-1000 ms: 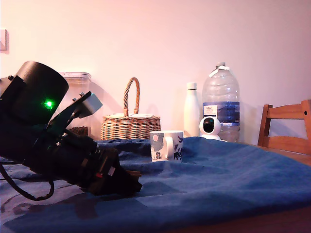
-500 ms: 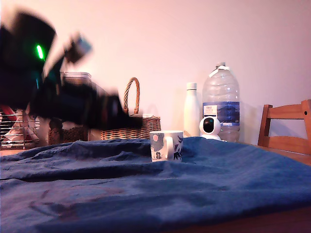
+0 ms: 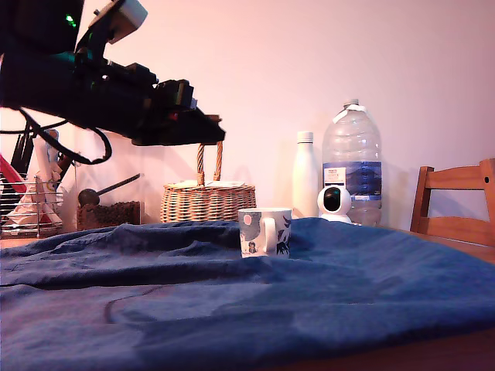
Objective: Pick up the coffee capsules on the table and drop them inside the coffee cup
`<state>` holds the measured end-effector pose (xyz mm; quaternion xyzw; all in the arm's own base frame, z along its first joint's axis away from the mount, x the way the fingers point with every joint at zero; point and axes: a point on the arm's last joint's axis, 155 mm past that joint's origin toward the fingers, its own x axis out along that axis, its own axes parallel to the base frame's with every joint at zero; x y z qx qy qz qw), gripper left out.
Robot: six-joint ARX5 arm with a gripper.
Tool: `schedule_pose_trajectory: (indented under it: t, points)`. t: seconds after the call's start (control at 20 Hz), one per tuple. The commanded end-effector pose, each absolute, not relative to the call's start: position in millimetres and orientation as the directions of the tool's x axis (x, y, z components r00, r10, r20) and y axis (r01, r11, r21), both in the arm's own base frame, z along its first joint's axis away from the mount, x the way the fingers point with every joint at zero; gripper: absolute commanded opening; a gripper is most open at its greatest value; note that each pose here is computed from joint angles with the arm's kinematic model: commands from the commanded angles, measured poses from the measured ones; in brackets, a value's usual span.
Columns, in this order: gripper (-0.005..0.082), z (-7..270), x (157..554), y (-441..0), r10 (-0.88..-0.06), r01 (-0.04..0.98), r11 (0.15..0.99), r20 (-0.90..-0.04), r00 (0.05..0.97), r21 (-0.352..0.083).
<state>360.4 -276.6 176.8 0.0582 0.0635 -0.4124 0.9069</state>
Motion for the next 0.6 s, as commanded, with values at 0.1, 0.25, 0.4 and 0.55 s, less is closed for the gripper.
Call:
schedule_pose_trajectory:
  t: [0.1,0.25,0.4,0.55]
  points:
    - [0.0192,182.9,367.5,-278.3,-0.731,0.748,0.662,-0.182,0.658,0.046]
    - [0.0192,178.3,368.3,-278.7,-0.727,0.749,0.662,-0.218,0.651,0.031]
    - [0.0192,173.5,369.2,-276.2,-0.717,0.742,0.67,-0.237,0.656,0.027]
    - [0.0192,166.7,368.9,-274.0,-0.707,0.737,0.676,-0.264,0.656,0.02]
